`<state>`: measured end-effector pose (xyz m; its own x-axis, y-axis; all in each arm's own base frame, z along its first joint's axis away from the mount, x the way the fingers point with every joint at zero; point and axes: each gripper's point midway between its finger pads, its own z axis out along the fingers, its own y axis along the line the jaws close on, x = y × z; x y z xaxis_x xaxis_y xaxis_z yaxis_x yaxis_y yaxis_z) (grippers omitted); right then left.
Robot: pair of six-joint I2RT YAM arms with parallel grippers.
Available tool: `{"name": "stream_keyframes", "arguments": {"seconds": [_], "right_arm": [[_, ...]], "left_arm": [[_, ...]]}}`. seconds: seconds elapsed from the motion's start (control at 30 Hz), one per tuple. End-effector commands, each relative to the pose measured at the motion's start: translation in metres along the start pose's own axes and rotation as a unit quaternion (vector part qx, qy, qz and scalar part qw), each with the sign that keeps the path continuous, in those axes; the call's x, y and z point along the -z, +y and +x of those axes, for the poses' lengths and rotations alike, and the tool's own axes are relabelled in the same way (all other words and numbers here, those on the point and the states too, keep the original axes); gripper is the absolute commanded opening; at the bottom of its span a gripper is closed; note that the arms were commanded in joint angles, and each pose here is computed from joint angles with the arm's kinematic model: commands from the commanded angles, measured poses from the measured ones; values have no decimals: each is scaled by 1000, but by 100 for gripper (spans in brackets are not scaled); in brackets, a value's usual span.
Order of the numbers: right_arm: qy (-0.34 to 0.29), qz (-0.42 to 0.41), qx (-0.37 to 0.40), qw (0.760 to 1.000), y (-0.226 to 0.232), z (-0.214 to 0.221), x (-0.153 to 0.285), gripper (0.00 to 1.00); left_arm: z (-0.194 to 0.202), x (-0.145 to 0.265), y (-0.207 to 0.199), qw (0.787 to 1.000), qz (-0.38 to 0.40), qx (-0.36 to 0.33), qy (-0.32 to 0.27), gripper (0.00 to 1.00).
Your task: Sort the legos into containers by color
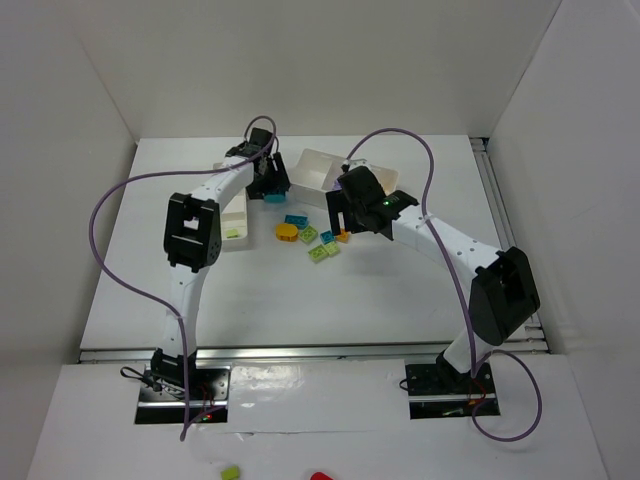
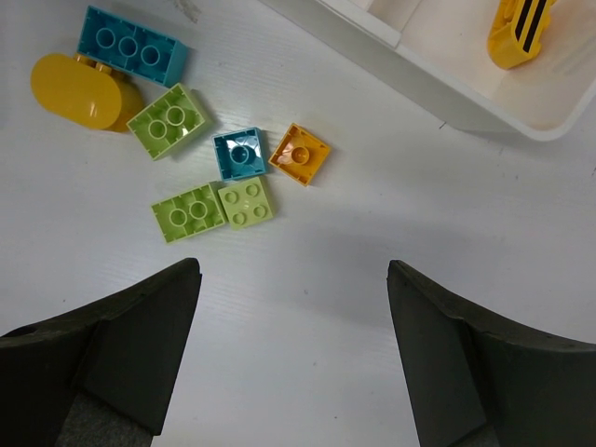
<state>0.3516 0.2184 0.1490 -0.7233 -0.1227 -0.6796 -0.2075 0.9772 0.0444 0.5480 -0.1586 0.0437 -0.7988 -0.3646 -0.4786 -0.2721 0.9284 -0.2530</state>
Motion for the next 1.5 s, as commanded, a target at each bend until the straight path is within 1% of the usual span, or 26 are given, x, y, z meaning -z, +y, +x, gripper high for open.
{"name": "stream_keyframes", "arguments": {"seconds": [0.0, 0.17, 0.23, 0.27, 0.37, 0.4, 0.43, 0.5, 0.53, 0.57, 0.63, 0.67, 0.73, 0.83, 0.87, 0.9, 1.0, 1.03, 1.07, 1.1, 1.13, 1.17, 1.2, 1.3, 1.4, 1.47], "right_arm": [[0, 0, -5, 1000, 1, -3, 0, 88], [0, 0, -6, 1000, 3, -6, -3, 88], [-4, -1, -7, 1000, 4, -10, -1, 88], [-4, -1, -7, 1000, 4, -10, -1, 88], [-4, -1, -7, 1000, 4, -10, -1, 88], [-10, -3, -13, 1000, 4, -13, 3, 88], [-16, -5, -15, 1000, 5, -16, 2, 88], [-47, 0, -29, 998, 0, -28, 16, 88], [-60, 3, -39, 997, -2, -32, 19, 88], [-73, 7, -47, 996, -4, -35, 21, 88], [-102, 24, -74, 992, -15, -47, 31, 87], [-107, 37, -87, 990, -23, -50, 31, 87], [-130, 60, -116, 983, -36, -59, 41, 87], [-158, 84, -151, 972, -53, -70, 54, 87], [-162, 88, -157, 970, -55, -70, 56, 87], [-171, 98, -168, 966, -64, -70, 62, 87], [-185, 116, -172, 961, -74, -70, 74, 87], [-192, 126, -175, 957, -80, -71, 82, 87], [-188, 138, -173, 957, -85, -67, 85, 87], [-190, 144, -173, 956, -88, -67, 89, 87], [-201, 148, -178, 952, -92, -70, 97, 87], [-195, 151, -179, 952, -93, -65, 100, 87], [-193, 157, -177, 952, -96, -62, 98, 87], [-195, 156, -178, 952, -98, -60, 104, 87], [-193, 162, -177, 951, -100, -57, 103, 87], [-190, 153, -176, 954, -97, -56, 102, 87]], "left_arm": [[-11, -2, -3, 999, 14, -28, -16, 80], [-15, 9, 7, 999, -12, -33, -26, 66], [-16, 19, 10, 999, -17, -37, -26, 59], [-23, 28, 11, 998, -24, -36, -40, 56], [-32, 48, 13, 997, -30, -35, -57, 56], [-42, 66, 7, 997, -19, -28, -74, 56], [-48, 74, 10, 996, -18, -23, -80, 56], [-54, 90, 7, 995, -10, -15, -93, 56], [-58, 106, 1, 995, 6, -10, -100, 56], [-55, 112, 1, 995, 11, -10, -97, 56], [-55, 129, -12, 993, 53, 1, -105, 56], [-56, 134, -19, 991, 75, 0, -110, 56], [-58, 147, -48, 982, 147, -15, -120, 56], [-53, 152, -80, 972, 201, -39, -117, 56], [-62, 160, -94, 966, 219, -52, -129, 56], [-51, 146, -108, 964, 233, -67, -111, 56], [-60, 143, -138, 954, 258, -85, -126, 56], [-50, 121, -143, 956, 253, -93, -112, 56], [-60, 124, -150, 953, 261, -94, -125, 56], [-57, 117, -154, 954, 257, -95, -121, 56], [-53, 98, -152, 958, 248, -90, -113, 56], [-58, 98, -156, 956, 252, -90, -120, 56], [-54, 92, -159, 957, 247, -92, -118, 58], [-50, 70, -154, 962, 232, -90, -112, 68], [-48, 66, -155, 962, 235, -91, -109, 80], [-39, 64, -158, 961, 238, -100, -99, 85]]}}
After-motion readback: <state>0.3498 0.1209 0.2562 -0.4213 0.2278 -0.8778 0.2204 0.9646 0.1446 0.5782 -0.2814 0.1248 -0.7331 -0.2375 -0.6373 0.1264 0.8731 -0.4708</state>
